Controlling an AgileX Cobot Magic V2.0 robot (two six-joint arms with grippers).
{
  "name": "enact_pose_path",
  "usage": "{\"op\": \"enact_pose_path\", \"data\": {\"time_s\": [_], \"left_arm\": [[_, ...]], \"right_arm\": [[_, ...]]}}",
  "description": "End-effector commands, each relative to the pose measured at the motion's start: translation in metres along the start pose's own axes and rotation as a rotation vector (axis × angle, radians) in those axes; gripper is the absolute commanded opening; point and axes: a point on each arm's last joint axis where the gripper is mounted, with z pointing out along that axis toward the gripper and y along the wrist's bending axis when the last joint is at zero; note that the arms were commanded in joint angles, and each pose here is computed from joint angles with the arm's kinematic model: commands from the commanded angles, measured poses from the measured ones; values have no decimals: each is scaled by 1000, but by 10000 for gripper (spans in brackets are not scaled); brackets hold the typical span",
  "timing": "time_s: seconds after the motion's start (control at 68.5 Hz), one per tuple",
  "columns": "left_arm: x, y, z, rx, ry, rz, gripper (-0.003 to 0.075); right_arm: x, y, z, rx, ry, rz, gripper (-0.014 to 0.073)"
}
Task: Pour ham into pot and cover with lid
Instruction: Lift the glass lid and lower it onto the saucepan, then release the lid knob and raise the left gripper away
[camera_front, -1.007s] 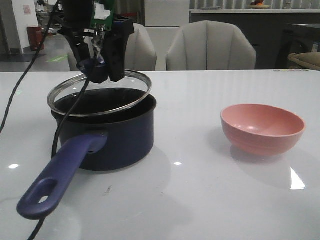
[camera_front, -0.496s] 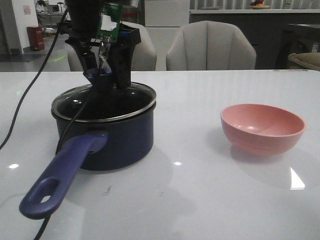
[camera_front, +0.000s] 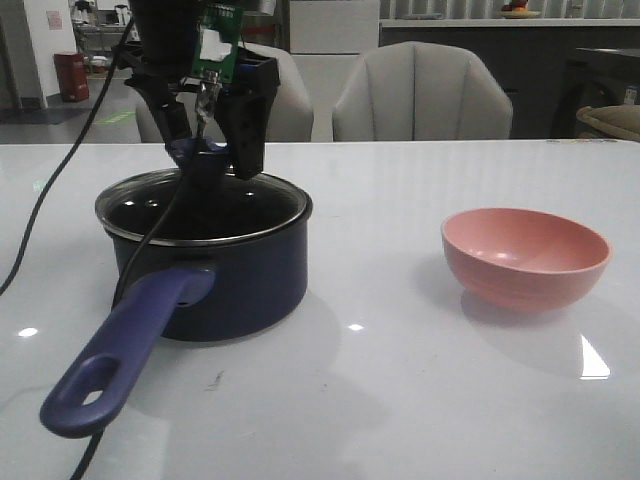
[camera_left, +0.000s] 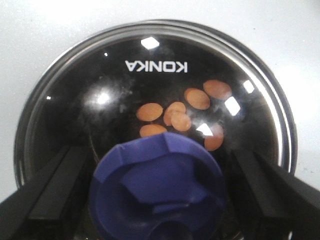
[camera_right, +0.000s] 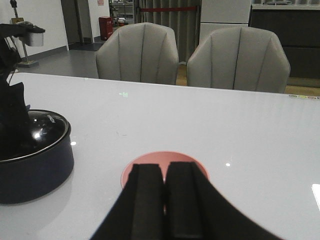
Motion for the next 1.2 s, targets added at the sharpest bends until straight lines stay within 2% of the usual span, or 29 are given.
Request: {"op": "enact_pose_path", "data": {"time_s": [0.0,0.263,0.496,0.642,0.89,1.007,1.182], "left_arm": [[1,-5,-37,-1,-68,4,573],[5,-5,-65,-9,-131,3,573],[25,8,-121,-38,-249,-34,572],[55,22,-148,-68,-289,-86,572],[118,37,-163,-129,-381,-177,572],[147,33,-160,-142,-426,-195,572],[184,18,-163,-154,-589,-201,571]], "right_arm": [[-16,-2,0,24,-102,-3,146],[-16,-2,0,24,-102,-3,146],[-16,-2,0,24,-102,-3,146],[-16,-2,0,24,-102,-3,146],[-16,-2,0,24,-102,-3,146],[-16,-2,0,24,-102,-3,146],[-16,-2,0,24,-102,-3,146]]}}
